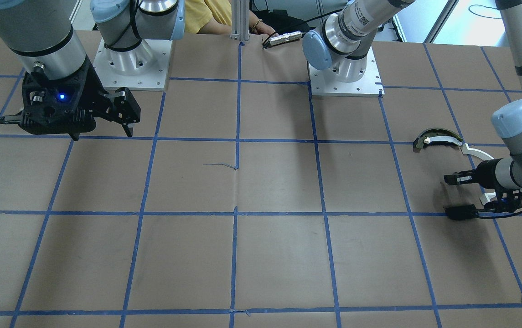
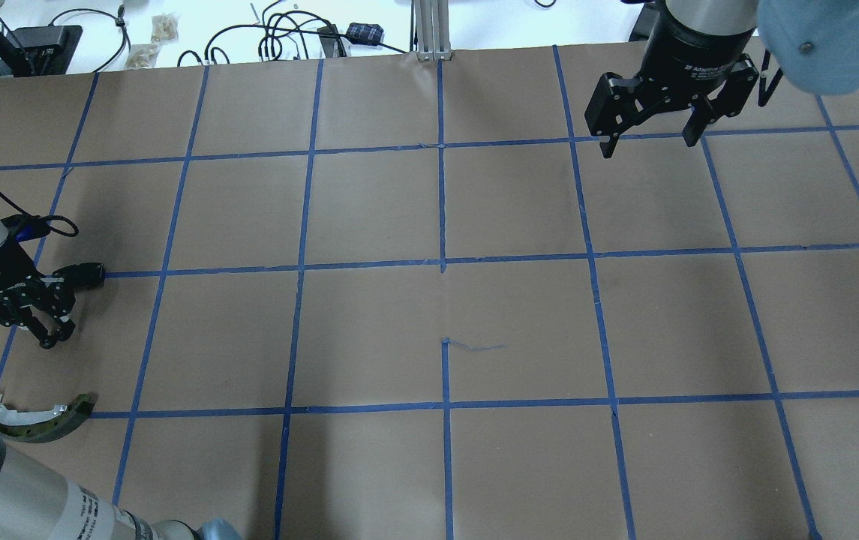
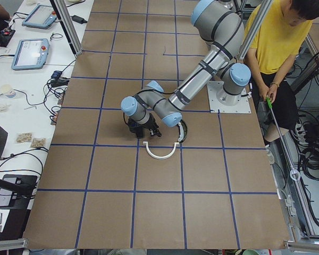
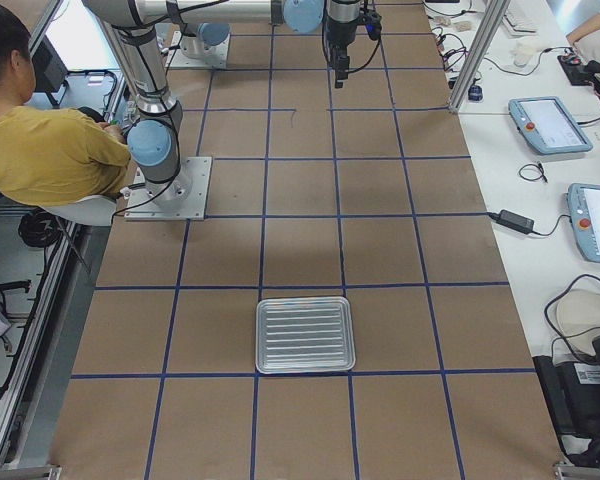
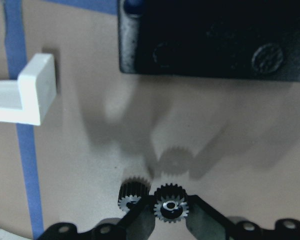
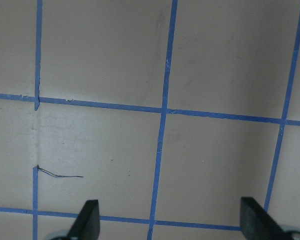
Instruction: Place bearing gear from tray to pile
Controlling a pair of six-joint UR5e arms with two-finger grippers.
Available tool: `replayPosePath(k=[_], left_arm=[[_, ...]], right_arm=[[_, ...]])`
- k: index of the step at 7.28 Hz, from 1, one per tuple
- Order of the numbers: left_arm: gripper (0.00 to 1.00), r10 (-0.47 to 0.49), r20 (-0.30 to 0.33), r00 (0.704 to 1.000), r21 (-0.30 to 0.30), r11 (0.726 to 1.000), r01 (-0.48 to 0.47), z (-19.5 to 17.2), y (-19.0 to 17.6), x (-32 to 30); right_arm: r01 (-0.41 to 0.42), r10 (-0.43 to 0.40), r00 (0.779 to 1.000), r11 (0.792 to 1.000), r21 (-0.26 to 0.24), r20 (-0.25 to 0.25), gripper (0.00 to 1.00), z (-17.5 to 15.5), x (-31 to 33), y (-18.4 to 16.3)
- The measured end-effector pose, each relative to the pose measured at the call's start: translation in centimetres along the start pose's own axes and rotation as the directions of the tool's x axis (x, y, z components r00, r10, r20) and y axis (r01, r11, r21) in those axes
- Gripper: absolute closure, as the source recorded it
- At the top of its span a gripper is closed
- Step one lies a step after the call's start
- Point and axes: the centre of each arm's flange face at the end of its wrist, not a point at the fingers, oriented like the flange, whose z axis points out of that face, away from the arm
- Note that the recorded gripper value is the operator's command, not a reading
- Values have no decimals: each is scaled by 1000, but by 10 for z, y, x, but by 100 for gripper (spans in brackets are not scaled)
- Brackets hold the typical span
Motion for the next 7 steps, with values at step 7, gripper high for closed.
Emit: replayPosePath(k=[7], left_arm=[[0, 94, 126, 988, 189, 975, -117, -130, 17, 90]], right_arm=[[-1, 1, 1000, 1000, 0, 1, 0, 0, 0, 0]])
